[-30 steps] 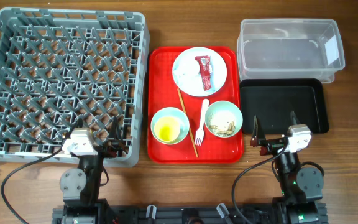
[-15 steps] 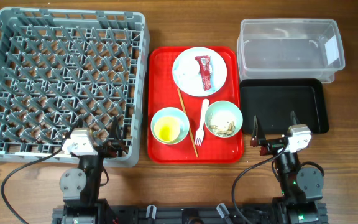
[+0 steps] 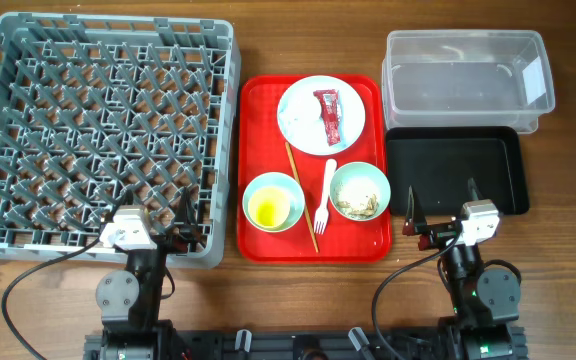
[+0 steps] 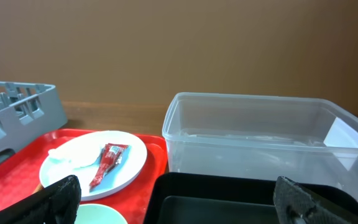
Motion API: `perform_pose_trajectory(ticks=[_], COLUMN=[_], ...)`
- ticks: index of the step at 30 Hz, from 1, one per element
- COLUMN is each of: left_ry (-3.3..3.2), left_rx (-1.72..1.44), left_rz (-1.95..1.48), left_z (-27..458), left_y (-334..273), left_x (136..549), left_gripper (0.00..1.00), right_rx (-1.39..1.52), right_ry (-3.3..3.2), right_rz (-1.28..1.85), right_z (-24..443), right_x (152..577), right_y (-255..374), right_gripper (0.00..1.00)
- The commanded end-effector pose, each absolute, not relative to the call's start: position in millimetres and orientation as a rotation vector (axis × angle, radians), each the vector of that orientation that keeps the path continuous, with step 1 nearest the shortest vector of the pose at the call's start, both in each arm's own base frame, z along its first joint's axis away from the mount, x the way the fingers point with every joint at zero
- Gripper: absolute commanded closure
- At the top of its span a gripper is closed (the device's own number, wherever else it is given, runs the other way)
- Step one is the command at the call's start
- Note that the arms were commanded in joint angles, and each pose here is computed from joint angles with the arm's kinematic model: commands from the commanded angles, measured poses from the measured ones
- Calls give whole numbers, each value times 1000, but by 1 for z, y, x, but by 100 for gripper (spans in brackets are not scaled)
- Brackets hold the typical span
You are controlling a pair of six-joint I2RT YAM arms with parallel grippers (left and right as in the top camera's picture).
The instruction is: Sort waste into correct bins and load items into the dishwasher rack
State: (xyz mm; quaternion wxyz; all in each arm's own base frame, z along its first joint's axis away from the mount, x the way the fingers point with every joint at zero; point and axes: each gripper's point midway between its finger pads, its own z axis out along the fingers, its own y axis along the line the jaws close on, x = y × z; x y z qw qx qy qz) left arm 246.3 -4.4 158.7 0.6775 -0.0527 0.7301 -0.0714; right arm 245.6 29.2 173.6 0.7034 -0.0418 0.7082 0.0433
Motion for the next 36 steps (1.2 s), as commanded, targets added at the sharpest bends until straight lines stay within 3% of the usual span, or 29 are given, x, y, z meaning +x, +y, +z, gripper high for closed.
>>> perform_pose_trajectory(ticks=[1, 9, 16, 19, 28, 33, 36], left_ry=[1665, 1933, 2332, 2346, 2339, 2338, 2339], left_rx=[-125, -182, -217, -219, -218, -219, -218], left_rz=[-131, -144, -154, -153, -153, -153, -153], left_z=[154, 181, 181, 179, 180, 180, 180], left_y=[0, 0, -4, -4, -4, -4, -4], left_x=[246, 254, 267, 269, 271, 271, 271], left_gripper=[0, 0, 0, 0, 0, 0, 0], right_rx=[53, 69, -28, -138, -163, -111, -146], right_ry=[1588, 1826, 2179, 2132, 2256, 2415, 2476], right_rz=[163, 205, 148, 361, 431, 480, 471], right_z=[175, 202, 240, 262, 289, 276, 235], right_x=[247, 260, 320, 339, 383, 427, 457], right_y=[21, 28, 40, 75, 142, 199, 225], right_gripper=[0, 0, 0, 0, 0, 0, 0])
